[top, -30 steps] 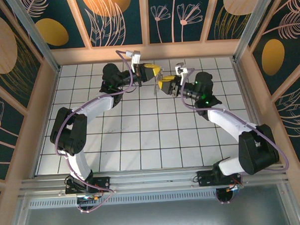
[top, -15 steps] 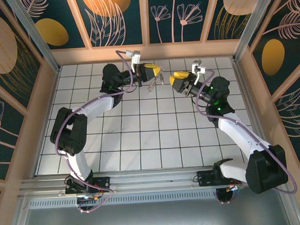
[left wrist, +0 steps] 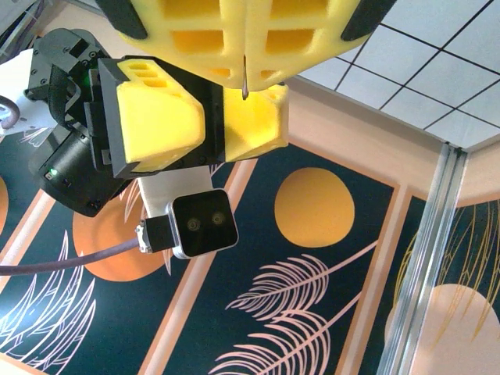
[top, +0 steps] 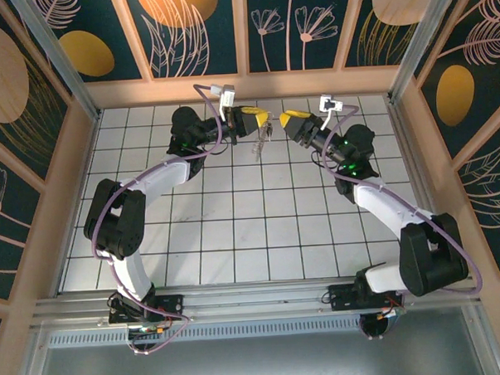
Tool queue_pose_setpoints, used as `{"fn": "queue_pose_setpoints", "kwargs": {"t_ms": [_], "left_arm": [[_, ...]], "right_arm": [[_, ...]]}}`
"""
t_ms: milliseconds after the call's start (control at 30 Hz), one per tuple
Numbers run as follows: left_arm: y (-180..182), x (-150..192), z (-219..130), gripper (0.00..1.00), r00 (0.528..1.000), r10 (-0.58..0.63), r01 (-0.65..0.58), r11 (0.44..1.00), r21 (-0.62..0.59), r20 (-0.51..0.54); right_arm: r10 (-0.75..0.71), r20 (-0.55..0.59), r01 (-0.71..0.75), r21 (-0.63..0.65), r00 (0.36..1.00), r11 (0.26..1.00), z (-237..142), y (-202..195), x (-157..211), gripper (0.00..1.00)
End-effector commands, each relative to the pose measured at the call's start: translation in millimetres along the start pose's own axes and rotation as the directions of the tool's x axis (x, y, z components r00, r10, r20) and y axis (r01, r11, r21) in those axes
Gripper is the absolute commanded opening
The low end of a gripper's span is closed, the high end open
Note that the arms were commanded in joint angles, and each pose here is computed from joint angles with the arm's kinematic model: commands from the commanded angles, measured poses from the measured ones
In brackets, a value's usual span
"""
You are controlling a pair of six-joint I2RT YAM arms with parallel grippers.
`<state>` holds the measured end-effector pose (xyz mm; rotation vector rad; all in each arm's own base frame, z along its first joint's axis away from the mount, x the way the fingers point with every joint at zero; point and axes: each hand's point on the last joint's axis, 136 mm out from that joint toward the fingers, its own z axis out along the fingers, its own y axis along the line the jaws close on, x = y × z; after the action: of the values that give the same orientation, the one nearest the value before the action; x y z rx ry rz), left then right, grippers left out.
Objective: Put the keys on the keyring
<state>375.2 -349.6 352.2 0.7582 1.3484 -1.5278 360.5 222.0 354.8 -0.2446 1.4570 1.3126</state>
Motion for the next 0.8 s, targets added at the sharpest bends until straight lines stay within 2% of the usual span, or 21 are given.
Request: {"fn": "queue_pose_setpoints", "kwargs": {"t_ms": [0, 233, 533, 767], "left_arm": [[-17, -14, 0, 0.0, 0.998, 0.048, -0.049, 0.998, 0.032, 0.036], [-16, -14, 0, 0.0, 0.998, 0.046, -0.047, 0.998, 0.034, 0.037], [-16, -13, -1, 0.0, 0.998, 0.046, -0.048, 0.998, 0.033, 0.039], [-16, -14, 0, 0.0, 0.998, 0.046, -0.048, 0.998, 0.033, 0.04]], "right_arm": [[-0.022, 0.056, 0.027, -0.076, 0.998, 0.997, 9, 22, -18, 0.44], [-0.013, 0.038, 0.016, -0.095, 0.999, 0.995, 21, 22, -13, 0.42], [-0.005, 0.011, 0.007, -0.121, 1.0, 0.993, 26, 24, -5, 0.32], [-0.011, -0.009, 0.01, -0.134, 1.0, 0.991, 27, 26, 0, 0.11]]}}
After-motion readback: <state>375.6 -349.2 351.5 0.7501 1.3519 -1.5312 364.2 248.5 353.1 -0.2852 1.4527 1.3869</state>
